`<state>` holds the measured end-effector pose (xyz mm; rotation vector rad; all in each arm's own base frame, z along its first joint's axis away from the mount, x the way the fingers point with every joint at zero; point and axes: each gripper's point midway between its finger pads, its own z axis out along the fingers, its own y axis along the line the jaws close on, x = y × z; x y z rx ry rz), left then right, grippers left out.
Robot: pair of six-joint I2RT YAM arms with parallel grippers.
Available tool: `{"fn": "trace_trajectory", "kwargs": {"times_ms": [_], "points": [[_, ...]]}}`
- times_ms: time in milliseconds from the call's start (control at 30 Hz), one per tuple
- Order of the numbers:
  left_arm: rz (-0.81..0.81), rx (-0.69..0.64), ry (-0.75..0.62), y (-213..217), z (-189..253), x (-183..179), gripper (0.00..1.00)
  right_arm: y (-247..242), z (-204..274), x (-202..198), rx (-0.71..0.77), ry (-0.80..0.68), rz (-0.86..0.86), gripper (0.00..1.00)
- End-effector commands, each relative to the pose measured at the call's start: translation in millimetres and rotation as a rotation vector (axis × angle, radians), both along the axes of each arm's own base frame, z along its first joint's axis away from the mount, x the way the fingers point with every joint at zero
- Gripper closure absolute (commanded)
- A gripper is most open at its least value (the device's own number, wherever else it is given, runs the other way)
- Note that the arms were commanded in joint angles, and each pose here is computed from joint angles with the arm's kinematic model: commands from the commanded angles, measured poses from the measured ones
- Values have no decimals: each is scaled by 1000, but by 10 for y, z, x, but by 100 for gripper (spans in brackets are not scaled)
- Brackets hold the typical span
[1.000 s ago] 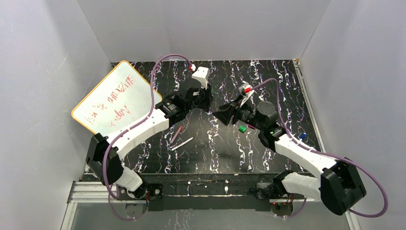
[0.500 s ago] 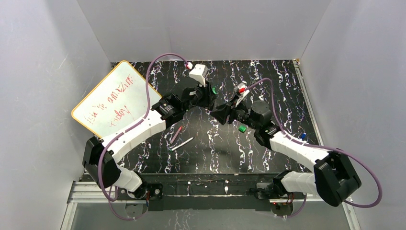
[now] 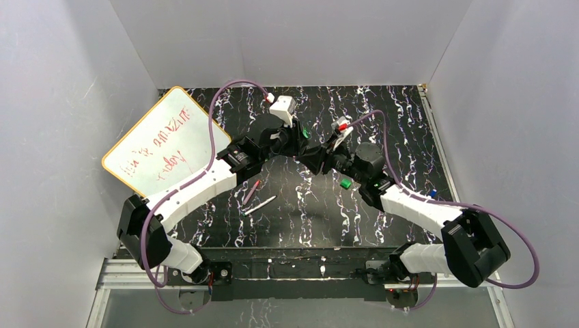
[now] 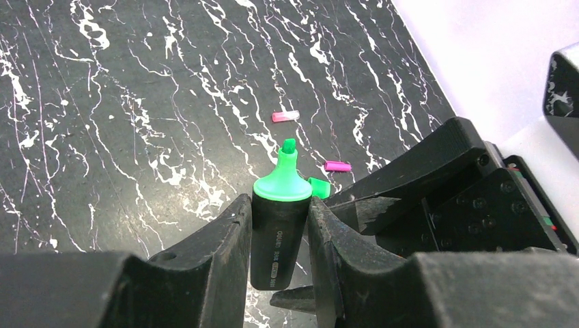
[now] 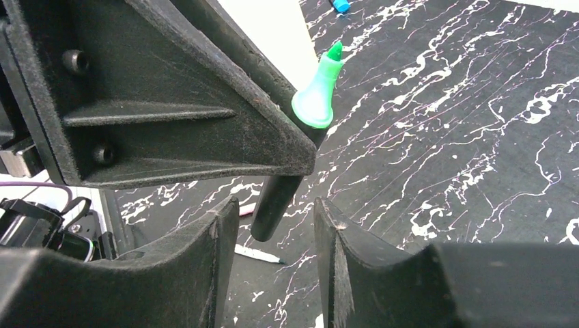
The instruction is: Insert the pens into the pen caps
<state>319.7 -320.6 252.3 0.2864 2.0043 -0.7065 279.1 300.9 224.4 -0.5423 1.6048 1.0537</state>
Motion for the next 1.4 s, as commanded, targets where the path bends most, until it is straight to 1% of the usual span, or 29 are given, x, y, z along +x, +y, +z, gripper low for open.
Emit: {"fn": "trace_trajectory", "kwargs": {"times_ms": [0,100,267,400,500,567,600,667,700,733,833,867,967,1067,1100,1200,1267,1367], "points": [[8,-56,-47,51,230,-44,100,93,344,51,64,-80,10,49],[13,-55,-48,66,231,-45,100,114,321,55,62,-74,15,52],[17,-55,-53,81,246,-46,100,154,300,55,57,-65,30,66],[22,-55,-54,100,244,-53,100,178,295,61,50,-59,38,82],[20,-74,-80,92,296,-44,100,180,281,74,45,-52,35,97],[5,-79,-104,97,323,-68,100,178,280,86,43,-48,27,99],[0,-74,-121,123,313,-80,94,173,288,93,44,-50,23,99],[9,-67,-172,212,340,-101,59,161,320,96,45,-59,17,99],[11,-58,-204,266,357,-116,45,156,338,89,46,-63,16,99],[2,-45,-239,310,385,-143,34,143,371,89,49,-71,11,99],[-16,-4,-336,475,442,-232,4,104,439,109,50,-84,-13,99],[-21,-4,-366,529,462,-272,2,103,460,108,51,-88,-15,99],[-43,-42,-442,653,534,-376,2,125,550,81,68,-96,5,99],[-112,-92,-447,709,525,-424,2,178,636,14,90,-104,55,99],[-160,-128,-441,667,547,-466,3,201,681,-29,101,-110,82,99],[-245,-238,-397,697,532,-423,13,281,801,-204,118,-129,196,99],[-298,-316,-380,713,565,-416,16,326,864,-303,121,-136,263,99],[-382,-434,-379,730,687,-434,18,358,936,-413,118,-143,336,99]]}}
